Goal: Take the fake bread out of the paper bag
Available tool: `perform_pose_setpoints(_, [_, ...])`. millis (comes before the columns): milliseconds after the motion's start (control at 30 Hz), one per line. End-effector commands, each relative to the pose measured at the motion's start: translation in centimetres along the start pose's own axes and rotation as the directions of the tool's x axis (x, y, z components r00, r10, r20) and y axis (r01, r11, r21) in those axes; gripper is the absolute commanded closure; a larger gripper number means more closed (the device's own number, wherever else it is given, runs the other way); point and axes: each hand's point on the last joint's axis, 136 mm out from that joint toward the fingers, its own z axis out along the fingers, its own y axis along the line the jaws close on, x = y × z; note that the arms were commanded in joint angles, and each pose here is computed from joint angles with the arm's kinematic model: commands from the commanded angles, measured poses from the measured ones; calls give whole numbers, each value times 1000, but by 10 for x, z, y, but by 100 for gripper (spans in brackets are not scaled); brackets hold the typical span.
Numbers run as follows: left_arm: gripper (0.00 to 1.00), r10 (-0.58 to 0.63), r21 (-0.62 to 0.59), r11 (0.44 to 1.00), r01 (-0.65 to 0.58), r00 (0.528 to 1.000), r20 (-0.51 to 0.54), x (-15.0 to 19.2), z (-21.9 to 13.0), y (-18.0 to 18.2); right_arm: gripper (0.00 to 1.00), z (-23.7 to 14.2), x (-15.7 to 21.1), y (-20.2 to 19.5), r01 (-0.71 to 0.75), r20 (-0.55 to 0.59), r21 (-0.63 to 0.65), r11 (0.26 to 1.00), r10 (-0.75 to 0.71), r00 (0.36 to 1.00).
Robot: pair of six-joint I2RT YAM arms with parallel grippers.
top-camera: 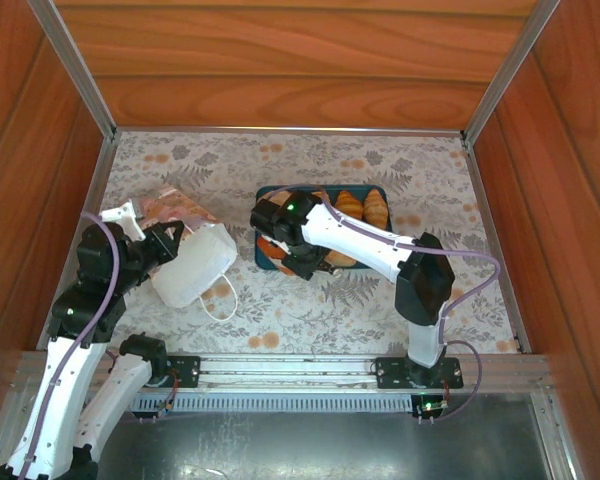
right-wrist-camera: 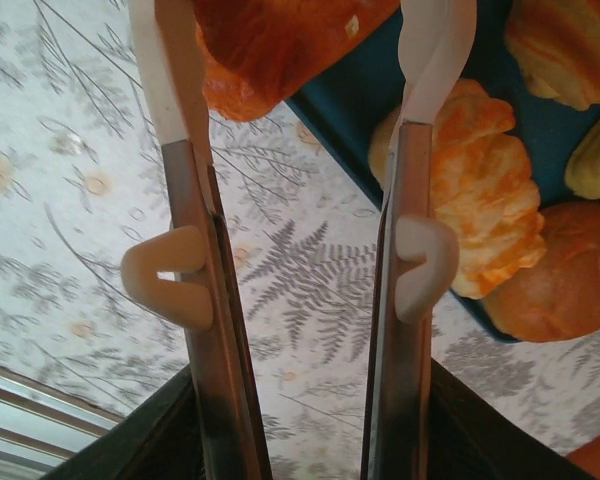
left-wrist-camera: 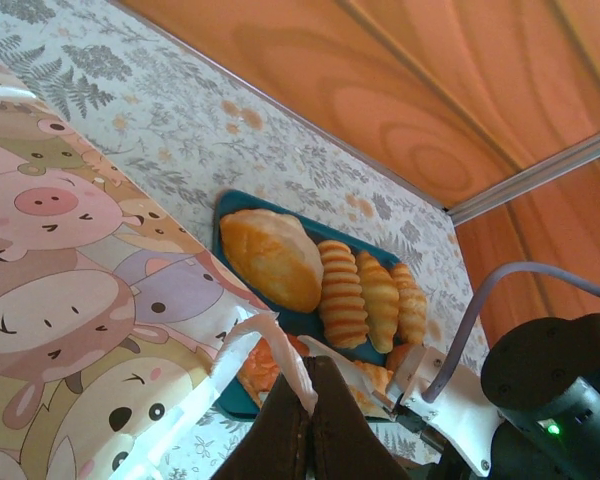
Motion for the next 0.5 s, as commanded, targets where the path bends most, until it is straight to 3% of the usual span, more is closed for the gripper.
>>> perform_pose_setpoints(0, [100, 17, -8, 1000, -17, 1000, 12, -2, -6, 0, 49, -3, 2, -16, 119, 14, 43, 992, -120, 993])
perform_pose_setpoints(133, [100, 18, -12, 1000, -18, 1000, 14, -2, -8, 0, 48, -1, -2, -12, 194, 47, 19, 981, -195, 980])
perform_pose_setpoints(467, [100, 18, -25, 1000, -18, 1000, 16, -1, -9, 3, 46, 11, -5, -32, 266, 36, 142, 953, -273, 961])
